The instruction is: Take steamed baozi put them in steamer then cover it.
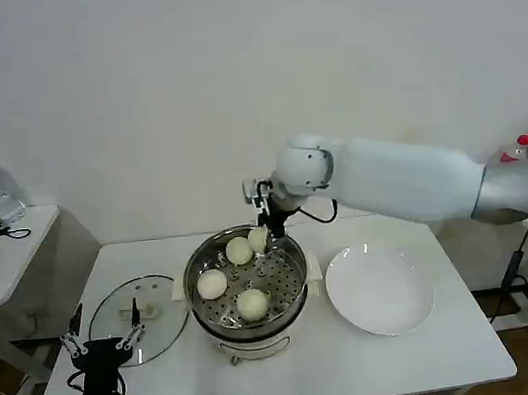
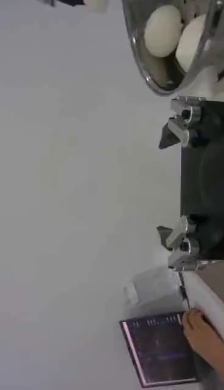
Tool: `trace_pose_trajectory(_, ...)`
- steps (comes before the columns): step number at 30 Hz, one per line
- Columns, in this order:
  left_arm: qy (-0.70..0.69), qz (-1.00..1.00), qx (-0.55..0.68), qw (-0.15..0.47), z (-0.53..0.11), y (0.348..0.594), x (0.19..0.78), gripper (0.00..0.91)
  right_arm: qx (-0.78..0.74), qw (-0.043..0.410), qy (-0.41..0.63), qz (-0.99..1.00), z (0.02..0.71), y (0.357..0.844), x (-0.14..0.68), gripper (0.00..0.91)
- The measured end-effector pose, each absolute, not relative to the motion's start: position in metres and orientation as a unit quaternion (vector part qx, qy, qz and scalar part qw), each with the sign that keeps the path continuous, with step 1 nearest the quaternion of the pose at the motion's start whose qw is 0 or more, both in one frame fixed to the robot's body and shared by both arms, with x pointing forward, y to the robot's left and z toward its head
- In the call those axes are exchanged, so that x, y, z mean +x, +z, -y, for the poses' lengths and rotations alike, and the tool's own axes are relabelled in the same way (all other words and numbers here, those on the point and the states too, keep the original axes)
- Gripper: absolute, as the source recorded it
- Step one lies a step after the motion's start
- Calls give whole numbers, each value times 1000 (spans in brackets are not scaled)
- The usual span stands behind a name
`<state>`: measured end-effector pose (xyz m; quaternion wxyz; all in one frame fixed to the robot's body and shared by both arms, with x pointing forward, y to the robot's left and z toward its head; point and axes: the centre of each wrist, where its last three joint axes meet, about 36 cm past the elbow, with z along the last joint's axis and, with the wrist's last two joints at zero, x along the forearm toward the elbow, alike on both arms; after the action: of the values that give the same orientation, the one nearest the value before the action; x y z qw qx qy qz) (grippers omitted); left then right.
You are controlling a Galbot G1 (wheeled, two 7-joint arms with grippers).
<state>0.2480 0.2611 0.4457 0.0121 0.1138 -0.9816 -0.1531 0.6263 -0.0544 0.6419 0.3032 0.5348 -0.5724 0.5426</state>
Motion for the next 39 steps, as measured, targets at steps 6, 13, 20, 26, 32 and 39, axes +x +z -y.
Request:
trace_pose_trajectory(6, -153, 982, 113, 13, -262, 445, 248, 907, 532, 320, 539, 570, 48, 623, 628, 655)
trace_pose_trajectory(13, -152, 982, 113, 13, -262, 444, 249, 907, 527, 335, 539, 565, 47, 605, 630, 655)
trace_pose_trajectory(20, -152, 982, 114, 15, -262, 443, 248, 907, 528, 344, 537, 560, 47, 591, 629, 655)
trace_pose_trajectory(26, -151, 982, 114, 14, -262, 444, 248, 907, 527, 348, 540, 557, 48, 583, 629, 725)
trace_pose_trajectory(32, -151, 982, 114, 14, -262, 444, 248, 907, 526, 348, 539, 558, 51, 579, 628, 907)
trace_pose_trajectory(39, -152, 982, 114, 14, -263, 444, 248, 907, 525, 337, 530, 575, 56, 597, 625, 907)
